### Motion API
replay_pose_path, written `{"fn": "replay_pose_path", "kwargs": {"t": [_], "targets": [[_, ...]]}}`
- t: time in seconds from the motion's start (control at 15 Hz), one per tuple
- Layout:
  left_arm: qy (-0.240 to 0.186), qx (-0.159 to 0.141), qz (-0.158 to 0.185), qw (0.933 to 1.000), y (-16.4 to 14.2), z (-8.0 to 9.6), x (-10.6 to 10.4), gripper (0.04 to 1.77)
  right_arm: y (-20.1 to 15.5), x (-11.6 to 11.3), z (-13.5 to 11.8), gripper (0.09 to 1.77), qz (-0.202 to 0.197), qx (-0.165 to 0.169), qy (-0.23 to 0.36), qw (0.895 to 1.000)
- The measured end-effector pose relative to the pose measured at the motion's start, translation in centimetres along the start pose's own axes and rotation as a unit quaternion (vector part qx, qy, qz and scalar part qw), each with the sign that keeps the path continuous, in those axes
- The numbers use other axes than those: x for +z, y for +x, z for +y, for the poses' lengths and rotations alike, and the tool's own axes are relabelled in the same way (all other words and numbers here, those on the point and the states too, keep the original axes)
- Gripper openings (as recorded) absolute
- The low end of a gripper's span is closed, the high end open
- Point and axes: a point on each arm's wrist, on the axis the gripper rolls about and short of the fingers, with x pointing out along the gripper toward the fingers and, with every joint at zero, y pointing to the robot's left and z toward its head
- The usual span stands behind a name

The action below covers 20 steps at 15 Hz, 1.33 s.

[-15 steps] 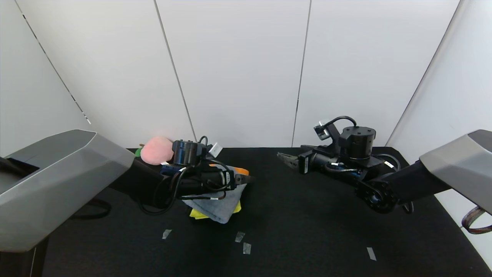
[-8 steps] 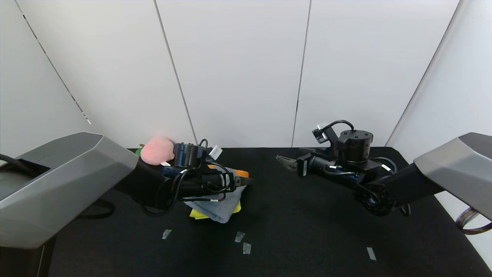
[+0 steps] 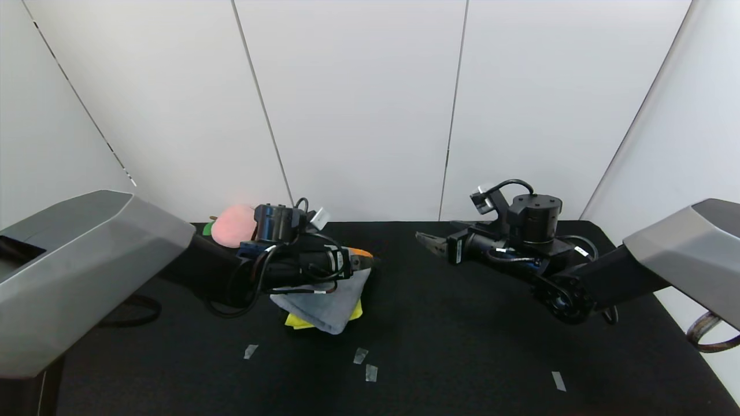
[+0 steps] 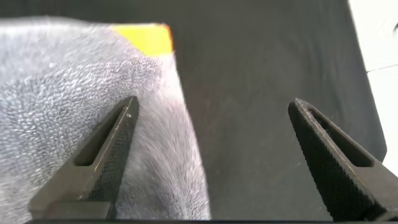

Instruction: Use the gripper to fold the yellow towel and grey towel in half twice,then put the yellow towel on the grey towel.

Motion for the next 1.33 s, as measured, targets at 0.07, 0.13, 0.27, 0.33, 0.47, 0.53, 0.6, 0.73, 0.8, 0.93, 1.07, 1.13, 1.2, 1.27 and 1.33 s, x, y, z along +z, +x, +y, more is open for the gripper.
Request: {"fn": "replay_pose_path", "kwargs": {"t": [0.07, 0.13, 0.27, 0.33, 0.47, 0.53, 0.6, 0.73, 0.8, 0.93, 1.07, 1.13, 1.2, 1.27, 1.33], "targets": [[0.006, -0.002, -0.010, 0.9999, -0.5, -0.6, 0.7, 1.72, -0.1, 0.3, 0.0, 1.71, -0.003, 0.000, -0.001, 1.000], [0.012, -0.004, -0.020, 0.9997, -1.1, -1.2, 1.3, 1.72, -0.2, 0.5, 0.1, 1.71, -0.006, 0.000, -0.002, 1.000], [0.024, -0.012, -0.039, 0.9989, -2.5, -2.6, 2.7, 1.72, -0.4, 1.0, 0.3, 1.71, -0.009, 0.001, -0.003, 1.000], [0.029, -0.014, -0.046, 0.9984, -3.3, -3.3, 3.2, 1.72, -0.6, 1.3, 0.4, 1.71, -0.012, 0.002, -0.004, 1.000], [0.037, -0.019, -0.058, 0.9974, -4.9, -4.6, 4.2, 1.72, -1.1, 1.9, 0.6, 1.71, -0.014, 0.002, -0.005, 1.000], [0.044, -0.021, -0.064, 0.9968, -5.8, -5.3, 4.6, 1.72, -1.5, 2.2, 0.8, 1.71, -0.015, 0.002, -0.005, 1.000], [0.052, -0.021, -0.069, 0.9960, -6.9, -6.1, 5.0, 1.72, -2.0, 2.5, 1.0, 1.71, -0.015, 0.002, -0.005, 1.000], [0.070, -0.007, -0.070, 0.9950, -8.9, -7.4, 5.3, 1.72, -3.1, 2.9, 1.4, 1.71, -0.009, -0.002, -0.004, 1.000], [0.083, 0.006, -0.071, 0.9940, -9.8, -7.9, 5.4, 1.72, -3.8, 3.1, 1.5, 1.71, -0.005, -0.005, -0.002, 1.000], [0.108, 0.048, -0.074, 0.9902, -12.0, -9.1, 5.4, 1.72, -5.6, 3.3, 1.9, 1.71, 0.007, -0.018, 0.002, 1.000], [0.129, 0.087, -0.072, 0.9853, -14.4, -10.5, 5.1, 1.72, -7.7, 3.5, 2.5, 1.71, 0.022, -0.045, 0.005, 0.999], [0.138, 0.101, -0.071, 0.9828, -15.8, -11.3, 4.7, 1.72, -8.8, 3.6, 2.8, 1.71, 0.031, -0.057, 0.008, 0.998], [0.144, 0.110, -0.071, 0.9809, -17.0, -12.0, 4.4, 1.72, -9.9, 3.7, 3.1, 1.71, 0.039, -0.066, 0.009, 0.997], [0.150, 0.117, -0.072, 0.9791, -18.5, -12.8, 3.9, 1.72, -11.1, 3.9, 3.4, 1.71, 0.045, -0.074, 0.011, 0.996], [0.153, 0.121, -0.069, 0.9784, -19.9, -13.6, 3.4, 1.72, -12.3, 4.1, 3.6, 1.71, 0.049, -0.084, 0.012, 0.995]]}}
